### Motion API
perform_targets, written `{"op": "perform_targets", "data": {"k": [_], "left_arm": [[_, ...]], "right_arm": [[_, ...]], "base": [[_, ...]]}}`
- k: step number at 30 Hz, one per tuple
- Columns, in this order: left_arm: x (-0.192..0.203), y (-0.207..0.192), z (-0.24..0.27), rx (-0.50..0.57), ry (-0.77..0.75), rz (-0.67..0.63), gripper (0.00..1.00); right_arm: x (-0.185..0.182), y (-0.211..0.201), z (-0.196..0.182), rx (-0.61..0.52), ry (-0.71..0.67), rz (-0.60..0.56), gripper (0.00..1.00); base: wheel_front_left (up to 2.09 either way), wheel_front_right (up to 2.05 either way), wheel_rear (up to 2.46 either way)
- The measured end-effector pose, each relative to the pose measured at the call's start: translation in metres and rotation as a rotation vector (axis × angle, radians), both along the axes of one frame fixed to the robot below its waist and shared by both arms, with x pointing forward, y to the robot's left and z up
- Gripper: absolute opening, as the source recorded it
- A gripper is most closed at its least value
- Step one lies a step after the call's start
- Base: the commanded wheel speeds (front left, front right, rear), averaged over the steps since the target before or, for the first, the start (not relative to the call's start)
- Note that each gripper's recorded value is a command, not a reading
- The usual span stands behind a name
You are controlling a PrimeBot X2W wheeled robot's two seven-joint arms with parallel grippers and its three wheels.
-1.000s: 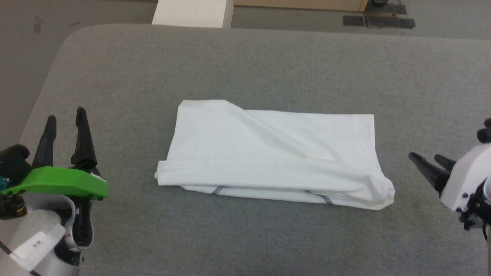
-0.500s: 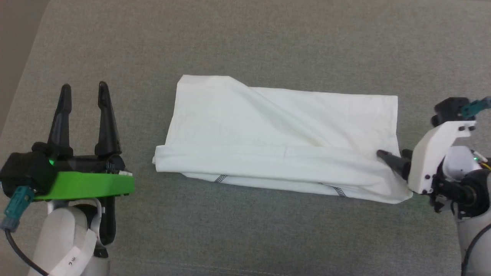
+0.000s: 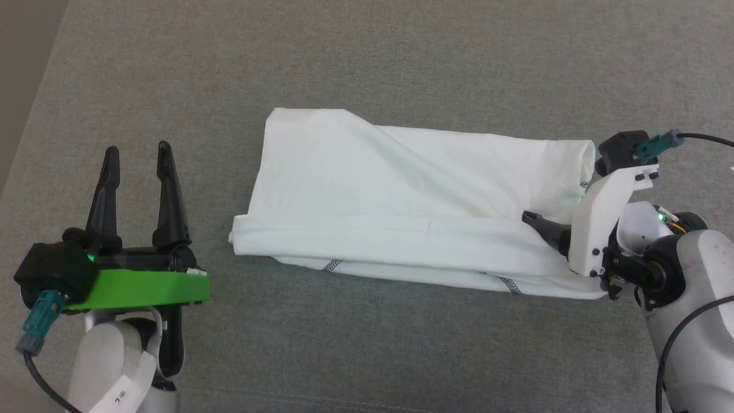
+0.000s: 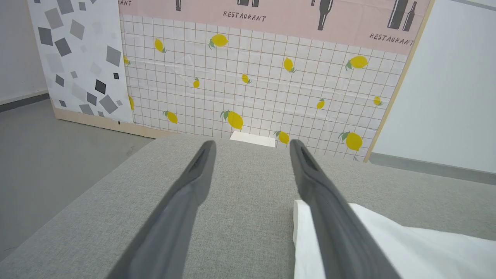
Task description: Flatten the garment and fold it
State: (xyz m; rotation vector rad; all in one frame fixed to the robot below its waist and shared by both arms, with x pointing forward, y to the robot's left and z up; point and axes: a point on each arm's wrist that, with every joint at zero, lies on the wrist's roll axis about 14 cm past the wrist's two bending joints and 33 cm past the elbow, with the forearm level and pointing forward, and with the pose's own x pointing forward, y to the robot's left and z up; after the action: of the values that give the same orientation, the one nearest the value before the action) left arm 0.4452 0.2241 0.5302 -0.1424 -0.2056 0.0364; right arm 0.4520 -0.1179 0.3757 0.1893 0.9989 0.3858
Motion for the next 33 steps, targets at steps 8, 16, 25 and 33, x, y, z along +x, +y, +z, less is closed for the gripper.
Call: {"op": "perform_targets", "data": {"k": [8, 16, 25, 33], "left_arm": [[-0.004, -0.001, 0.004, -0.004, -0.010, 0.002, 1.00], [-0.012, -0.008, 0.008, -0.008, -0.014, -0.016, 1.00], [-0.015, -0.012, 0.004, -0.012, 0.000, -0.027, 1.00], [-0.017, -0.012, 0.001, -0.013, 0.010, -0.028, 1.00]], "right_arm": [[-0.001, -0.012, 0.001, -0.018, -0.008, -0.020, 0.00], [-0.009, -0.091, 0.007, -0.138, -0.001, -0.167, 0.00], [-0.018, -0.187, 0.022, -0.348, -0.012, -0.368, 0.00], [-0.018, -0.185, 0.037, -0.466, -0.015, -0.308, 0.00]], "base": [[0.00, 0.00, 0.00], [0.00, 0.00, 0.00], [0.00, 0.00, 0.00], [0.00, 0.00, 0.00]]}}
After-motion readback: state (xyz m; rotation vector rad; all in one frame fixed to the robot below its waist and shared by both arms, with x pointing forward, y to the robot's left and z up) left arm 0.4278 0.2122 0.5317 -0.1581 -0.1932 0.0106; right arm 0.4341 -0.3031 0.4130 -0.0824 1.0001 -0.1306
